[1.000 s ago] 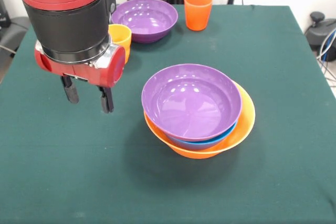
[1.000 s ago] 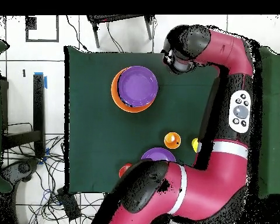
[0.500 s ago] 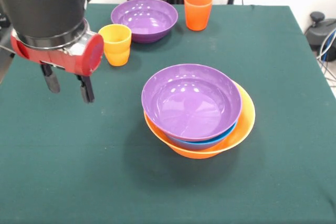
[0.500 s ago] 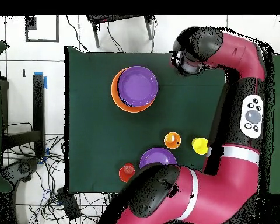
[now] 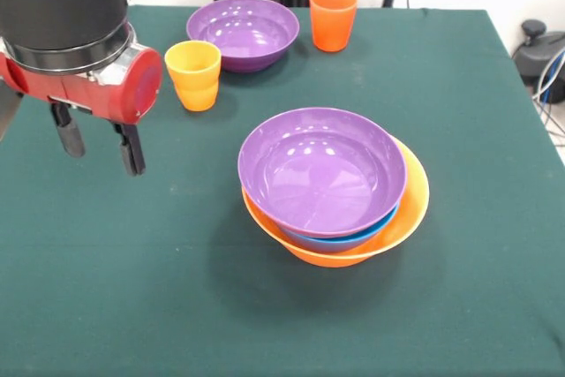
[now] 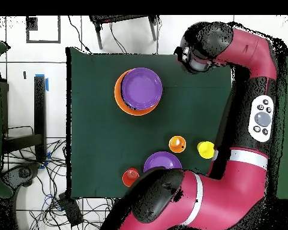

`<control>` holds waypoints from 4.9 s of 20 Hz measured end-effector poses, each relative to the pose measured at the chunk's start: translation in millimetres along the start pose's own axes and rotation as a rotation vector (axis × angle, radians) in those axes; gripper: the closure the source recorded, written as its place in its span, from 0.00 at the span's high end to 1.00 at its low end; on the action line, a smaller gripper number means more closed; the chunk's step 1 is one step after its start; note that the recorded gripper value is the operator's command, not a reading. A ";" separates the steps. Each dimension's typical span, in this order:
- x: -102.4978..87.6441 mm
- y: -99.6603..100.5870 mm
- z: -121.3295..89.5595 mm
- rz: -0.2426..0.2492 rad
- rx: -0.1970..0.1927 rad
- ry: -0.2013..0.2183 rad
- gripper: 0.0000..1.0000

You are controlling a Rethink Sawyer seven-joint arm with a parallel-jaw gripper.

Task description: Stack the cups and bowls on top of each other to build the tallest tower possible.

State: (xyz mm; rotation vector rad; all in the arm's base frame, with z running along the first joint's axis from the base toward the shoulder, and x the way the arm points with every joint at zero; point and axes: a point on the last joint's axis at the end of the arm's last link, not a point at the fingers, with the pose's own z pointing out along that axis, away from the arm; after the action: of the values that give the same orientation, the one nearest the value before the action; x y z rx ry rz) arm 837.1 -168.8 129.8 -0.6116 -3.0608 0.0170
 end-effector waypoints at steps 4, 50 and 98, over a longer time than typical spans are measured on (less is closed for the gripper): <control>1.4 5.8 2.3 -0.006 -0.004 0.003 1.00; 164.2 -30.4 44.9 -0.119 0.042 -0.001 1.00; 224.0 -4.1 75.1 -0.184 -0.007 -0.096 1.00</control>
State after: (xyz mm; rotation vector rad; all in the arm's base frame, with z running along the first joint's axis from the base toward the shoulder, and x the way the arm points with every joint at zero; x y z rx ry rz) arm 627.1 -87.0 58.8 -0.3369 -3.1977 0.0342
